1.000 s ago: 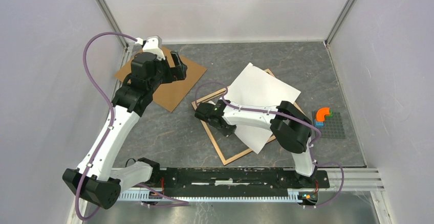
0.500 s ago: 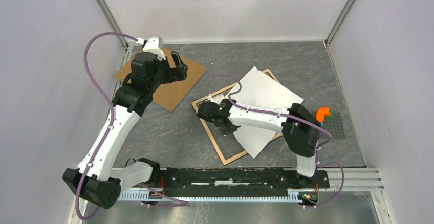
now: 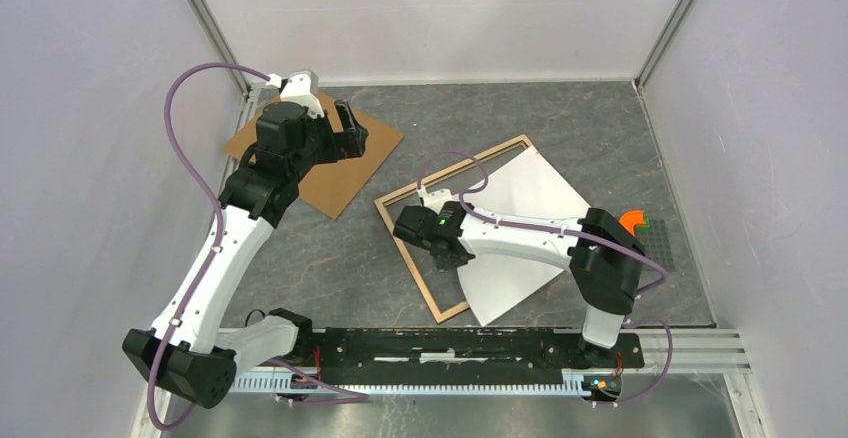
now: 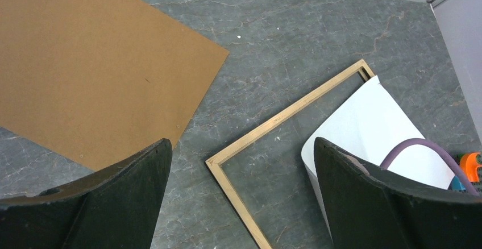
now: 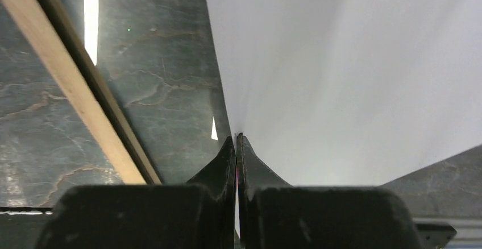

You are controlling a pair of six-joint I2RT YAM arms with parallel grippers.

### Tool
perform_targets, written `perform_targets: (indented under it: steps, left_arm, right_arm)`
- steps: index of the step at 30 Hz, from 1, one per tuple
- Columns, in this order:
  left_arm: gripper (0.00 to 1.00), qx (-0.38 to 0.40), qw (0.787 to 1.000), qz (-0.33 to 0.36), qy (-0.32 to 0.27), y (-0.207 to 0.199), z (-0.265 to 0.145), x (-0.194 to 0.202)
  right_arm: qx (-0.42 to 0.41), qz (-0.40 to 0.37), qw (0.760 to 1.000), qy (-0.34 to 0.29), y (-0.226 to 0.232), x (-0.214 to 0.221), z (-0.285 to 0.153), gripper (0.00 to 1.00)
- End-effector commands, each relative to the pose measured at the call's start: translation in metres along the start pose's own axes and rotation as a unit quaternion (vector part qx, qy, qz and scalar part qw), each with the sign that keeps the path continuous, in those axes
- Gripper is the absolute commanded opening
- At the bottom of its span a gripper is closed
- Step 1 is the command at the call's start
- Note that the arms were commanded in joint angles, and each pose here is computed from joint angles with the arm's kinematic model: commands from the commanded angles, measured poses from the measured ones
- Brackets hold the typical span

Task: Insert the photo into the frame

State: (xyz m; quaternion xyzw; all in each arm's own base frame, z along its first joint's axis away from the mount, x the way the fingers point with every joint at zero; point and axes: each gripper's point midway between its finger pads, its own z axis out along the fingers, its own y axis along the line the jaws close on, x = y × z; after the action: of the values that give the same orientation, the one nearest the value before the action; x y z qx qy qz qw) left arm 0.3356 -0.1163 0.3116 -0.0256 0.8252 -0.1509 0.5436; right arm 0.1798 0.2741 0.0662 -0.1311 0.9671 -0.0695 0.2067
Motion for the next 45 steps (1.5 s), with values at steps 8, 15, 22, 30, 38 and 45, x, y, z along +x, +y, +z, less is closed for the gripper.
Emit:
perform_targets:
  steps: [8, 15, 22, 30, 38, 45]
  left_arm:
    - [1.00, 0.008, 1.000, -0.004, -0.026, -0.004, -0.005, -0.018]
    - [1.00, 0.009, 1.000, -0.004, -0.027, -0.004, -0.006, -0.018]
    - [1.00, 0.013, 1.000, -0.005, -0.028, -0.006, -0.007, -0.019]
    - [1.00, 0.012, 1.000, -0.004, -0.028, -0.006, -0.007, -0.019]
    - [1.00, 0.012, 0.999, -0.004, -0.029, -0.006, -0.008, -0.019]
    - [1.00, 0.011, 1.000, -0.004, -0.028, -0.005, -0.007, -0.019]
  right_arm:
    - [-0.058, 0.064, 0.995, -0.043, 0.054, -0.062, 0.007, 0.00]
    - [-0.033, 0.078, 0.996, -0.036, 0.047, -0.064, 0.024, 0.00]
    - [-0.011, 0.105, 0.994, -0.038, 0.028, -0.066, 0.035, 0.01]
    - [-0.044, 0.089, 0.994, -0.039, 0.046, -0.073, 0.037, 0.19]
    - [-0.093, 0.071, 0.992, -0.051, 0.060, -0.082, 0.026, 0.57]
    - [-0.130, 0.060, 0.988, -0.055, 0.062, -0.080, 0.011, 0.66]
